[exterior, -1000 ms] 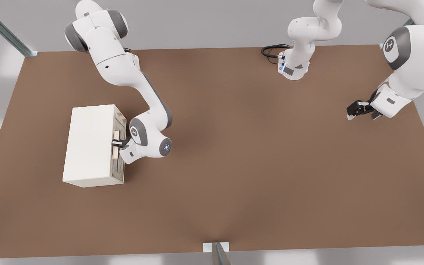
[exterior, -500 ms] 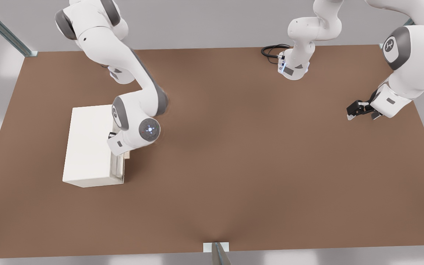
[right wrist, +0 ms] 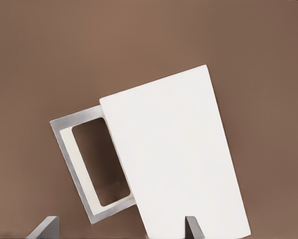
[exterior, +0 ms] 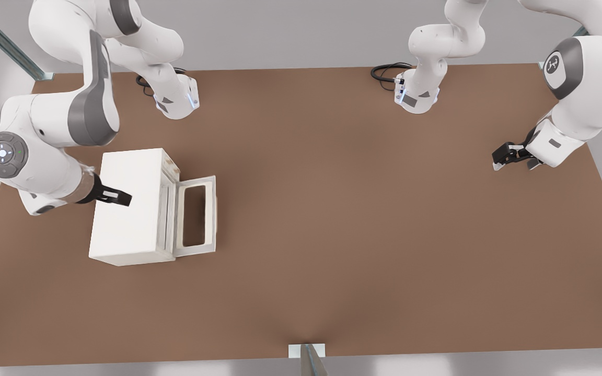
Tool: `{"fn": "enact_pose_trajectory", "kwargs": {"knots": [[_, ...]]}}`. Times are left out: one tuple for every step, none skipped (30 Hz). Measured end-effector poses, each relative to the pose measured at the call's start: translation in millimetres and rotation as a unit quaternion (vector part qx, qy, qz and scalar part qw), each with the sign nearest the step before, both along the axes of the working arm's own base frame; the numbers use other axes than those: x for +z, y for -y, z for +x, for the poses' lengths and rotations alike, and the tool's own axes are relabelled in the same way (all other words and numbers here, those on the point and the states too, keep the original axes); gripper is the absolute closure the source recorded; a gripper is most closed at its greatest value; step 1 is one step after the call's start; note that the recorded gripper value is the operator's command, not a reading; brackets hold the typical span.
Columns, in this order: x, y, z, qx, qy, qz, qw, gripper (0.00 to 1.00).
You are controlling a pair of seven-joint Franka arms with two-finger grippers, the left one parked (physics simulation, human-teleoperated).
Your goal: Keep left arm still and open the oven door with right arm
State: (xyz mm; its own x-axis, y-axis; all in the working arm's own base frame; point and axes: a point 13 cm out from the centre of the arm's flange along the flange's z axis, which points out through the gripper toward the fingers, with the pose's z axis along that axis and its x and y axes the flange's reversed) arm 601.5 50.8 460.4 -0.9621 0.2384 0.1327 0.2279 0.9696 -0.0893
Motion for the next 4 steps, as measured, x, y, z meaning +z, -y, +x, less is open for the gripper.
{"fn": "enact_pose_trajectory", "kwargs": {"knots": [[0.1, -0.7, -0.1, 0.007, -0.001, 0.003, 1.000, 0.00], [0.1, -1.5, -0.2, 0.014, -0.001, 0.006, 1.000, 0.00], [0.1, -2.1, -0.3, 0.020, -0.002, 0.009, 1.000, 0.00], [-0.1, -2.6, -0.5, 0.026, -0.002, 0.010, 1.000, 0.00]]}}
